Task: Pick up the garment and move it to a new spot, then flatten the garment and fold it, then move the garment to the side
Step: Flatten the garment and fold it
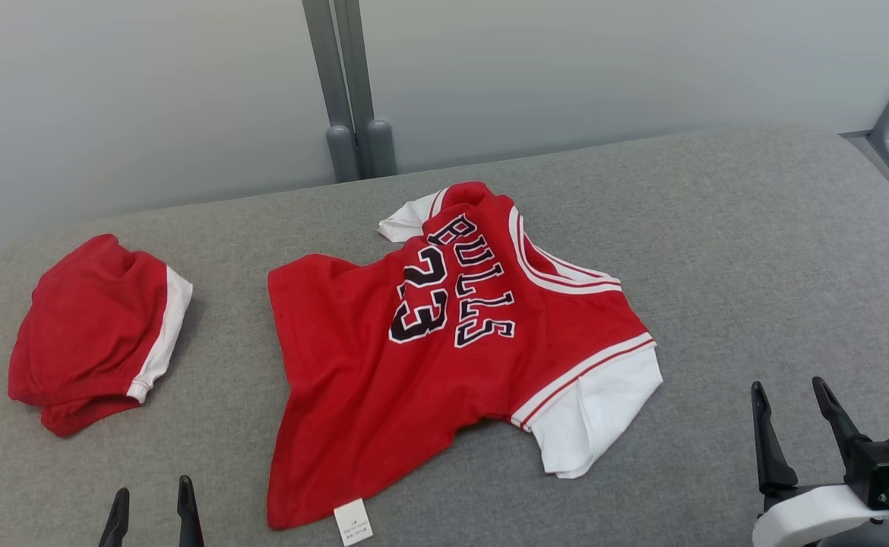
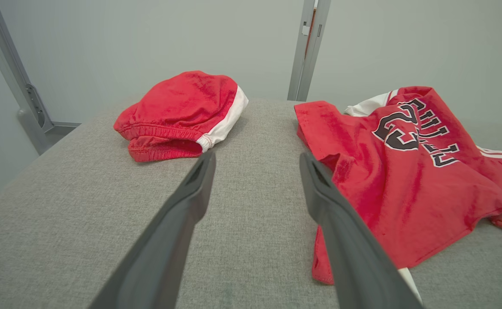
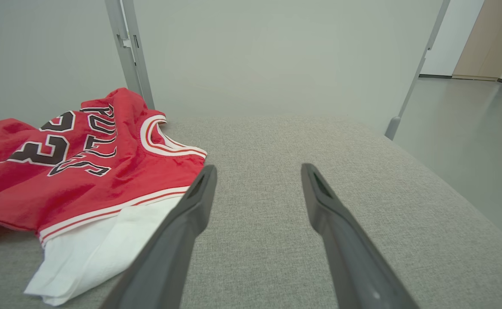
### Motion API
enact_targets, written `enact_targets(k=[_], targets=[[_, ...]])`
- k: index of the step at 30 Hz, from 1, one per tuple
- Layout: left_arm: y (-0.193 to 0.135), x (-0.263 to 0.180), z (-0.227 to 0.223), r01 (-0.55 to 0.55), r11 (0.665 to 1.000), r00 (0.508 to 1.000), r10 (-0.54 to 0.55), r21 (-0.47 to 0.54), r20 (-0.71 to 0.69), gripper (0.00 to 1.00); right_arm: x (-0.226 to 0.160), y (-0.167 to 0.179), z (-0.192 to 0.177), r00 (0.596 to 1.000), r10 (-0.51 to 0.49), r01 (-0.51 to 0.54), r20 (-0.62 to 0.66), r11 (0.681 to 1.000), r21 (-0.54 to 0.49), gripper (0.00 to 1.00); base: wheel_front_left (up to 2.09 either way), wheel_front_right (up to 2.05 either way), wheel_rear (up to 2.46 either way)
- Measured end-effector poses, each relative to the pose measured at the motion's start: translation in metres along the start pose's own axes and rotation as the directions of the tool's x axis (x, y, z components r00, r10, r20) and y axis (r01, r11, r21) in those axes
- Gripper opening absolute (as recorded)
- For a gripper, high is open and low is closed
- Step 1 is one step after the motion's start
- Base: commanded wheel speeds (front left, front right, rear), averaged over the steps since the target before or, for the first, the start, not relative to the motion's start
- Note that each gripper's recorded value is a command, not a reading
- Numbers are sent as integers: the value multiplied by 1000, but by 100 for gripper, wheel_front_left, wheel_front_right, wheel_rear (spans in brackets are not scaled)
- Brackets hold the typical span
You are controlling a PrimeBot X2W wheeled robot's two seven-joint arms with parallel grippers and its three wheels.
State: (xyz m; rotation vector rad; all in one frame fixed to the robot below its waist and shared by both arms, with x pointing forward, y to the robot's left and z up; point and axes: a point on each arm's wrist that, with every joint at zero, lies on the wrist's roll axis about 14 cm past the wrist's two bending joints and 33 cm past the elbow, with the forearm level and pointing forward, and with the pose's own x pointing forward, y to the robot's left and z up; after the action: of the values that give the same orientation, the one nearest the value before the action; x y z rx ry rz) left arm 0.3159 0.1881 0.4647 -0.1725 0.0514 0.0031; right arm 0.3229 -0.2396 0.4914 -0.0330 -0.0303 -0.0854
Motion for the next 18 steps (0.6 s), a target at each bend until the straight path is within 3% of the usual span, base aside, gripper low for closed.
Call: enact_targets(k=[10, 14, 18], targets=[[-22, 9, 16, 65, 998, 997, -66, 17, 52, 100, 15, 27, 24, 993, 88, -87, 73, 996, -14, 100, 0, 0, 0], [-38, -1, -32, 94, 992, 987, -103, -83, -122, 100, 8, 64, -26, 973, 208, -209, -96, 978, 1, 100, 0, 0, 0], [-55, 12, -50, 120, 984, 961, -149, -133, -232, 100, 20, 89, -50, 934, 275, -272, -229, 961, 46, 100, 0, 0, 0]])
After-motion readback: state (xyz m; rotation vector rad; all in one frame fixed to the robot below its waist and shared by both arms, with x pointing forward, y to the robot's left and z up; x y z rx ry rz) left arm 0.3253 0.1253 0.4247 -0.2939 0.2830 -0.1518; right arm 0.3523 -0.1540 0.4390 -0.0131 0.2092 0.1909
